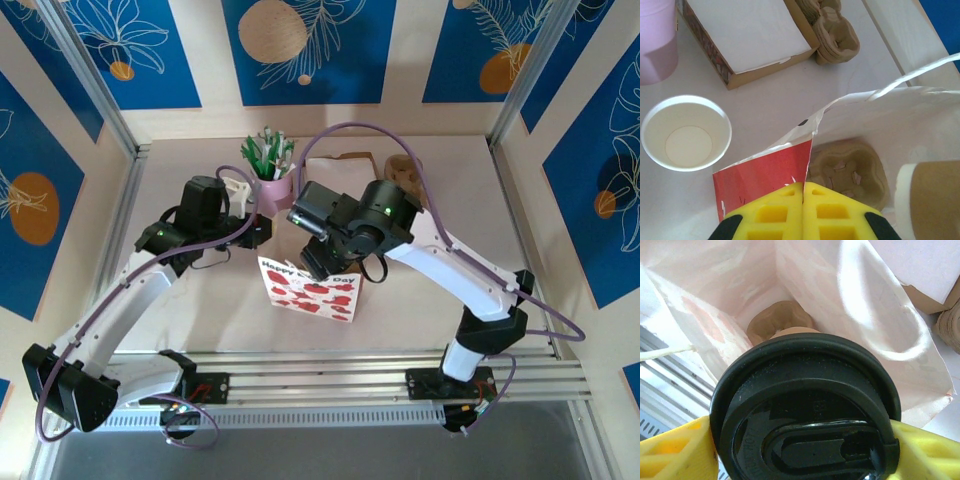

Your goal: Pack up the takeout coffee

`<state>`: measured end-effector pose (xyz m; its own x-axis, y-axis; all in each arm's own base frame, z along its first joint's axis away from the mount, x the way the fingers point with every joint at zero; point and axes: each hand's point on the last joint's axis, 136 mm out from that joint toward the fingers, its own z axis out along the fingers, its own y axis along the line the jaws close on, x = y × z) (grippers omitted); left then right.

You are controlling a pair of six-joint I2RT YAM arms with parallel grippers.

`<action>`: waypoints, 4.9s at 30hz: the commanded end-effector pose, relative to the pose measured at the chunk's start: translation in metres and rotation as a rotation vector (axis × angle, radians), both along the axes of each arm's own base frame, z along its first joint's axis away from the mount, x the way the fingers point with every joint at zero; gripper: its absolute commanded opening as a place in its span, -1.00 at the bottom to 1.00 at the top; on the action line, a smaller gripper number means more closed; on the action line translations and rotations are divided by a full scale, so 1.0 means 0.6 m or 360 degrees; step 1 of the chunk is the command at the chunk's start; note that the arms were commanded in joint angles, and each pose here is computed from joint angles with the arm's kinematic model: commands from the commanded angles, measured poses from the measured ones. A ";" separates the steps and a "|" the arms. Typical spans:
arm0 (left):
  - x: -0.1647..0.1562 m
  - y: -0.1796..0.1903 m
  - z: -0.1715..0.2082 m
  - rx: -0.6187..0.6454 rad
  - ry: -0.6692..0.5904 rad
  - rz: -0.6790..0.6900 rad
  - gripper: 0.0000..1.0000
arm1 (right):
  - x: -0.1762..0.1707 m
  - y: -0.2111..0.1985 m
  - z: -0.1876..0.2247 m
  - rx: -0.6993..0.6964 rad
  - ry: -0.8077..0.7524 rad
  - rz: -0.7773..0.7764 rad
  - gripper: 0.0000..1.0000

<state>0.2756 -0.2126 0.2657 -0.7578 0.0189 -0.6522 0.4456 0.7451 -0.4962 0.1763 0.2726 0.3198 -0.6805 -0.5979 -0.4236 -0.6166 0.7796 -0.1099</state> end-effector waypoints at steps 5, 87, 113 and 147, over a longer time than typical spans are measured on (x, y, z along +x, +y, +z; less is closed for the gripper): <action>-0.005 0.004 0.006 -0.0009 -0.0047 -0.0036 -1.00 | -0.041 -0.020 -0.035 -0.0176 0.0146 0.0153 0.01; -0.002 -0.002 -0.005 -0.0015 -0.0017 -0.0075 -1.00 | -0.061 0.013 -0.133 -0.0258 0.0490 0.0334 -0.09; -0.002 -0.008 -0.002 -0.0048 -0.0006 -0.0098 -1.00 | -0.041 -0.039 -0.206 -0.0426 0.0670 0.0141 -0.10; -0.004 -0.010 -0.005 -0.0056 0.0005 -0.0111 -1.00 | -0.045 -0.026 -0.177 -0.0315 0.0504 0.0170 -0.10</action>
<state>0.2695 -0.2203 0.2636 -0.7641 0.0522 -0.6430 0.4883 0.6982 -0.5235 0.1592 0.2579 0.1999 -0.6985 -0.7133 -0.0571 -0.7117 0.7008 -0.0486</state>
